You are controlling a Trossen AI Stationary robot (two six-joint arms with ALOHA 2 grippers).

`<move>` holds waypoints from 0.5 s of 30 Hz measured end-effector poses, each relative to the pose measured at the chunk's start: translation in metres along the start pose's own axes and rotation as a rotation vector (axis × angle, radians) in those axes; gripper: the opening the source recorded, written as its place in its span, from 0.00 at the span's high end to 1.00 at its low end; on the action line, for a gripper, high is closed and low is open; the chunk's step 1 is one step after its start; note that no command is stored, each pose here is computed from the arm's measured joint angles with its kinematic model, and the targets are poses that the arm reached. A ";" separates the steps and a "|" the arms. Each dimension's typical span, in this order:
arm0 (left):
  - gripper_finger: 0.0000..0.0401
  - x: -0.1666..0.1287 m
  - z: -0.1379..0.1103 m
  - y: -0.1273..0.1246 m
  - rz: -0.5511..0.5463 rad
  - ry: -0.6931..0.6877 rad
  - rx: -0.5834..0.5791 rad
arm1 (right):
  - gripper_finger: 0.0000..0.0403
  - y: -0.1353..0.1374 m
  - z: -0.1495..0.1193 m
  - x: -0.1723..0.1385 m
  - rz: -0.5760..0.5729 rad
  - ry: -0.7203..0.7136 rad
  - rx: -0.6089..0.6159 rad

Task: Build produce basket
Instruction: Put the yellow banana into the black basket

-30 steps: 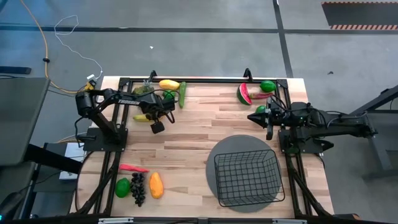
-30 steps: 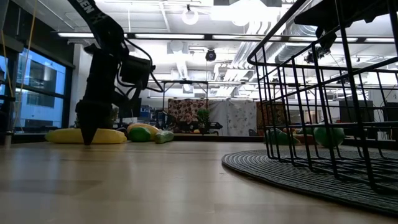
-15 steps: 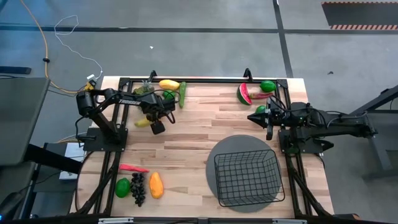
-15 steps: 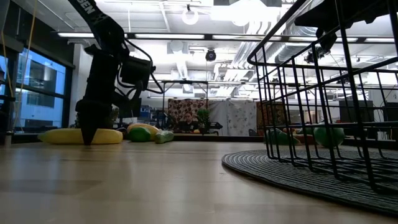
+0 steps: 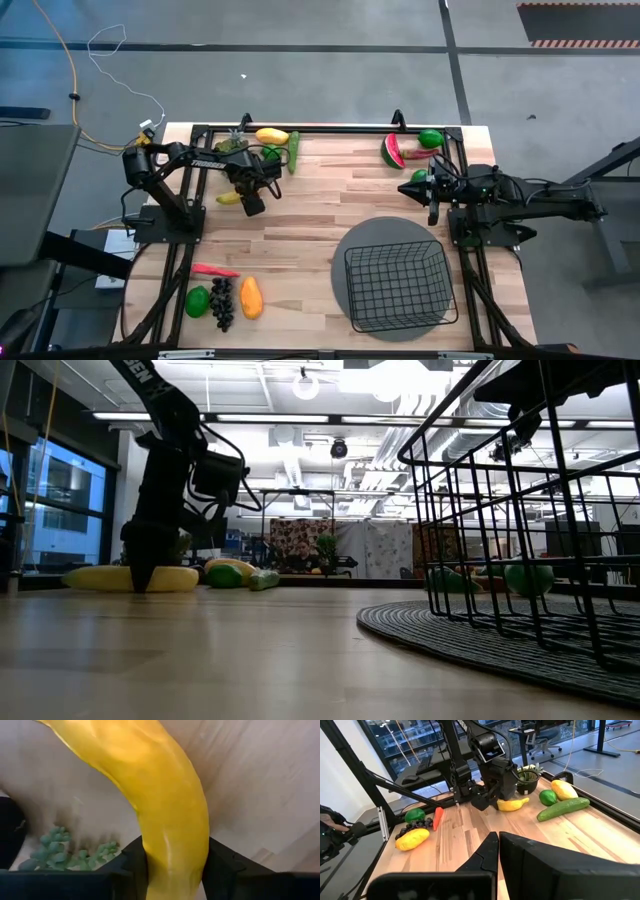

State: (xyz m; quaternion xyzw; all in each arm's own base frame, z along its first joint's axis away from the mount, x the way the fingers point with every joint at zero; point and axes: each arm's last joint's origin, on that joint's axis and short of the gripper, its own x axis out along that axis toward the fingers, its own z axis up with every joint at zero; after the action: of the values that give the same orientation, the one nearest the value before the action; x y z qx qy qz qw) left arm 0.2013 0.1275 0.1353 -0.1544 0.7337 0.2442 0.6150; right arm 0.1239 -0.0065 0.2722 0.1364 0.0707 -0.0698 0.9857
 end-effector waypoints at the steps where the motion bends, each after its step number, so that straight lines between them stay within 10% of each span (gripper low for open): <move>1: 0.67 0.000 0.000 0.000 0.003 -0.001 0.000 | 1.00 0.000 0.000 0.000 0.000 0.000 0.000; 15: 0.66 -0.001 0.000 -0.003 -0.083 0.001 -0.004 | 1.00 0.000 0.000 0.000 0.000 0.000 0.000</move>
State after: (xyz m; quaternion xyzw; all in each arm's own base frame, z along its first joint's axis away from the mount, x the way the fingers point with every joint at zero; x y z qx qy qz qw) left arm 0.2031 0.1245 0.1356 -0.1861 0.7265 0.2197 0.6239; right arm 0.1239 -0.0065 0.2722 0.1364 0.0705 -0.0697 0.9857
